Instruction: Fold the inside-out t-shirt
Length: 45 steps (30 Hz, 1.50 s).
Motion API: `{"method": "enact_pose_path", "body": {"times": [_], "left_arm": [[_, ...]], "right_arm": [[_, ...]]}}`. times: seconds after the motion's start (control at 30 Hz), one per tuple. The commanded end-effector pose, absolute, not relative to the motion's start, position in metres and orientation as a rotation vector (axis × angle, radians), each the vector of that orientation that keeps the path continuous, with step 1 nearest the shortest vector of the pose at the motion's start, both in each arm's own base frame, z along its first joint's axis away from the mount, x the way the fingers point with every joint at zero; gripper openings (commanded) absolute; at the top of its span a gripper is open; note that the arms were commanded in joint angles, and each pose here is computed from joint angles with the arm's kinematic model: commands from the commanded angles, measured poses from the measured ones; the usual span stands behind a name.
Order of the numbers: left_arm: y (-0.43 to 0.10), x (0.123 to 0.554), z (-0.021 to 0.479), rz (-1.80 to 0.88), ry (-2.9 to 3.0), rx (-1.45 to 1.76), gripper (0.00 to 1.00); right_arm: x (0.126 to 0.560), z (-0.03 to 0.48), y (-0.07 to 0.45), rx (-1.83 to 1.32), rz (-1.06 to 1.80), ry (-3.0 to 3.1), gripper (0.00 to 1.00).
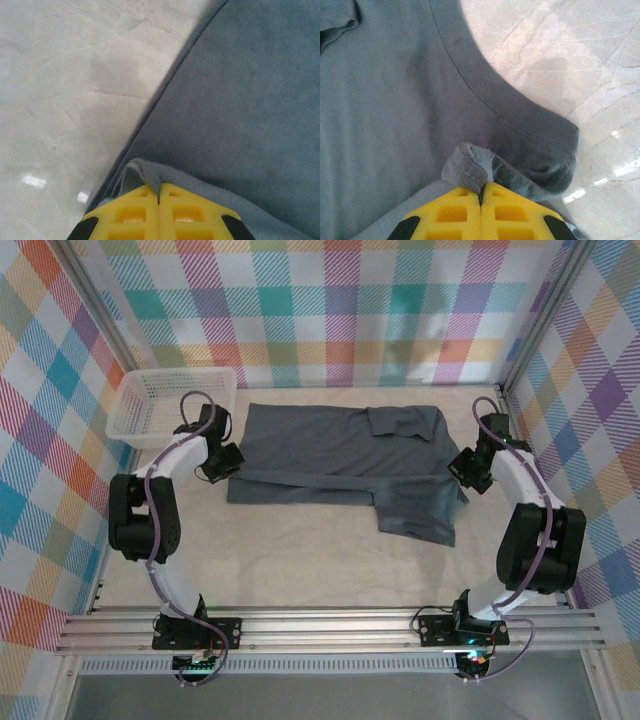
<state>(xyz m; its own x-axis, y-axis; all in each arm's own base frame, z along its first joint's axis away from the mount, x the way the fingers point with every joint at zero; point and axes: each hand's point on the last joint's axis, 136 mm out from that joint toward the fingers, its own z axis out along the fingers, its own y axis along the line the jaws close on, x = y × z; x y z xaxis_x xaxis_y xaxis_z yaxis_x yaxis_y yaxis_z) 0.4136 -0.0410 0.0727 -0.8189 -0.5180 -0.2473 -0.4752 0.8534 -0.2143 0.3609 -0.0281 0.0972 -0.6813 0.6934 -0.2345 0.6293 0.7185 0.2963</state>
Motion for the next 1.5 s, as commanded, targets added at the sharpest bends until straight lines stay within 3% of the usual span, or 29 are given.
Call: {"method": "enact_pose_path", "body": {"times": [0.0,0.03,0.13,0.23,0.33,0.47,0.63,0.77,0.93,1.0,1.1,1.3,1.47], "left_arm": [[-0.041,0.427,0.060,-0.218,2.749,-0.720,0.00],[-0.042,0.429,0.056,-0.224,2.752,-0.719,0.01],[-0.044,0.438,0.049,-0.227,2.747,-0.689,0.19],[-0.040,0.444,0.063,-0.189,2.731,-0.644,0.35],[-0.034,0.439,0.097,-0.175,2.671,-0.622,0.40],[-0.042,0.412,0.134,-0.267,2.576,-0.637,0.44],[-0.088,0.361,0.150,-0.406,2.566,-0.470,0.47],[-0.112,0.327,0.150,-0.383,2.579,-0.288,0.48],[-0.121,0.310,0.129,-0.386,2.623,-0.254,0.48],[-0.121,0.309,0.128,-0.368,2.632,-0.251,0.48],[-0.123,0.311,0.133,-0.376,2.620,-0.237,0.48],[-0.121,0.310,0.130,-0.354,2.628,-0.244,0.48],[-0.128,0.317,0.122,-0.364,2.637,-0.266,0.48]], "right_arm": [[0.373,0.087,-0.034,1.027,0.270,2.599,0.01],[0.376,0.083,-0.032,1.015,0.284,2.612,0.04],[0.385,0.072,-0.031,0.992,0.288,2.662,0.11],[0.389,0.088,-0.029,0.952,0.316,2.675,0.35],[0.367,0.109,-0.037,0.979,0.245,2.646,0.48],[0.306,0.102,-0.040,1.125,0.197,2.601,0.53],[0.246,0.059,-0.005,1.196,0.376,2.703,0.52],[0.229,0.038,-0.001,1.195,0.372,2.746,0.52],[0.242,0.019,0.016,1.154,0.531,2.803,0.43],[0.247,0.019,0.020,1.157,0.570,2.823,0.19],[0.252,0.038,0.026,1.121,0.608,2.806,0.00],[0.253,0.083,0.067,1.148,0.897,2.839,0.00],[0.332,0.114,0.071,1.249,1.012,2.693,0.00]]}}
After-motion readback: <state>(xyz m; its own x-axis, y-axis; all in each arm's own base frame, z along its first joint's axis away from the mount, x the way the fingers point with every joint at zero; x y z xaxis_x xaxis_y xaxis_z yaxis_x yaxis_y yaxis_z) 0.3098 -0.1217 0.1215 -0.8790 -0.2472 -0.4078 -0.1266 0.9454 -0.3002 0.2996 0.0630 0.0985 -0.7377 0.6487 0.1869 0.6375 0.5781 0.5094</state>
